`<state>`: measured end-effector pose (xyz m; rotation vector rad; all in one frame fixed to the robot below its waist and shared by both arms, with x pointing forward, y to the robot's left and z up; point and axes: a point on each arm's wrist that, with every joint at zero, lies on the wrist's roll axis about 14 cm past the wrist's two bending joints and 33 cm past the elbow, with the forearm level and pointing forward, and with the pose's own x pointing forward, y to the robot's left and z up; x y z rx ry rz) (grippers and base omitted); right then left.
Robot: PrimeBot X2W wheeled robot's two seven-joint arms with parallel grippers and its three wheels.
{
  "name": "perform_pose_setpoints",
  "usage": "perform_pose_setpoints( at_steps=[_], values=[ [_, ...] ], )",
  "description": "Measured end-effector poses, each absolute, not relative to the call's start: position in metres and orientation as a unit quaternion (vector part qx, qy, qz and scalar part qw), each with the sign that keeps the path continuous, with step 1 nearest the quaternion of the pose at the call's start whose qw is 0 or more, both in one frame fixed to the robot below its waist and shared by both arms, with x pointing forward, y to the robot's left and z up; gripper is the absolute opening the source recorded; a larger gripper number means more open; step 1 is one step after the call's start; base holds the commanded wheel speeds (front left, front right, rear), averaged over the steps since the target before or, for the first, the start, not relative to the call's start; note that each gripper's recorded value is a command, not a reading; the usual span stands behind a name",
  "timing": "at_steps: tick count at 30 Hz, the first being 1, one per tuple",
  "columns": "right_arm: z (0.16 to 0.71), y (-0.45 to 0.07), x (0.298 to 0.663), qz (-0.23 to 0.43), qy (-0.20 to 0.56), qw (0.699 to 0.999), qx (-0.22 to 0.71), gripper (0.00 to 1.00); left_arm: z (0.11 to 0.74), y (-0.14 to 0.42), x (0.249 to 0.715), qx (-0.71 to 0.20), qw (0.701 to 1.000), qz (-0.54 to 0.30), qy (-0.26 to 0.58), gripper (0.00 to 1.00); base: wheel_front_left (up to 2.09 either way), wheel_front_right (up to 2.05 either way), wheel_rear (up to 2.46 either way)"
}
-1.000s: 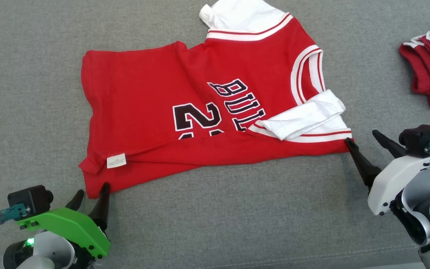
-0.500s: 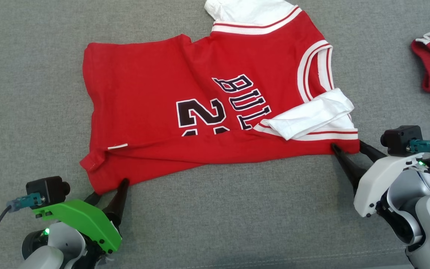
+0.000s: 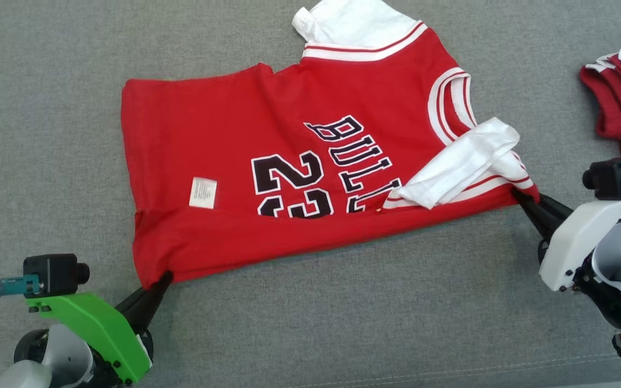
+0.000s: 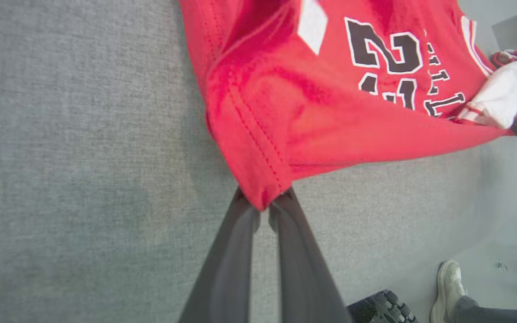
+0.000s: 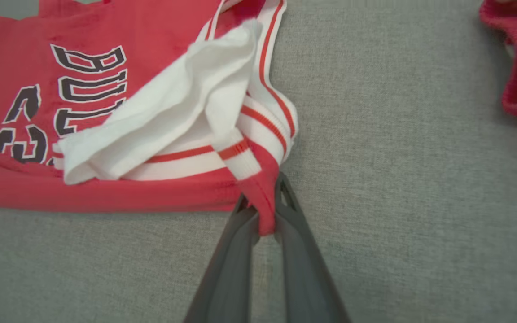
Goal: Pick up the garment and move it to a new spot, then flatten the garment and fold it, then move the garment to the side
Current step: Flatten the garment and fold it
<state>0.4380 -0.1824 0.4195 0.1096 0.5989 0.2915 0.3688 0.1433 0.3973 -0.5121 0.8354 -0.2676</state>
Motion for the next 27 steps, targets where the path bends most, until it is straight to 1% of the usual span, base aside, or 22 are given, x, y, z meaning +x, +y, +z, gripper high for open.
perform_pose_setpoints(
  at_steps=[5, 8, 14, 18, 19, 20, 21, 24, 27],
  values=[
    [0.444, -0.195, 0.438, 0.136, 0.286, 0.946, 0.065, 0.0, 0.421, 0.139, 0.352, -0.244, 0.861, -0.173, 0.411, 0.0, 0.0, 0.0, 0.0],
    [0.445, -0.198, 0.43, 0.134, 0.295, 0.944, 0.066, 0.0, 0.426, 0.137, 0.343, -0.242, 0.857, -0.184, 0.416, 0.0, 0.0, 0.0, 0.0],
    [0.418, -0.201, 0.39, 0.123, 0.355, 0.922, 0.092, 0.0, 0.41, 0.134, 0.314, -0.265, 0.837, -0.169, 0.449, 0.0, 0.0, 0.0, 0.0],
    [0.395, -0.201, 0.374, 0.109, 0.381, 0.913, 0.092, 0.0, 0.39, 0.131, 0.299, -0.279, 0.826, -0.147, 0.467, 0.0, 0.0, 0.0, 0.0],
    [0.393, -0.2, 0.373, 0.108, 0.381, 0.914, 0.092, 0.0, 0.388, 0.131, 0.298, -0.279, 0.826, -0.144, 0.468, 0.15, 0.0, 0.0, 0.0],
    [0.392, -0.199, 0.374, 0.107, 0.378, 0.915, 0.095, 0.44, 0.386, 0.132, 0.299, -0.28, 0.828, -0.139, 0.466, 0.43, 0.0, 0.0, 0.0],
    [0.392, -0.198, 0.375, 0.106, 0.374, 0.916, 0.096, 1.0, 0.386, 0.134, 0.299, -0.28, 0.831, -0.135, 0.462, 1.0, 0.0, 0.0, 0.0],
    [0.393, -0.198, 0.378, 0.106, 0.37, 0.918, 0.095, 1.0, 0.386, 0.138, 0.302, -0.276, 0.839, -0.123, 0.453, 1.0, 0.0, 0.0, 0.0],
    [0.407, -0.206, 0.389, 0.108, 0.35, 0.928, 0.074, 1.0, 0.393, 0.145, 0.305, -0.271, 0.849, -0.115, 0.44, 1.0, 0.0, 0.0, 0.0]
  ],
)
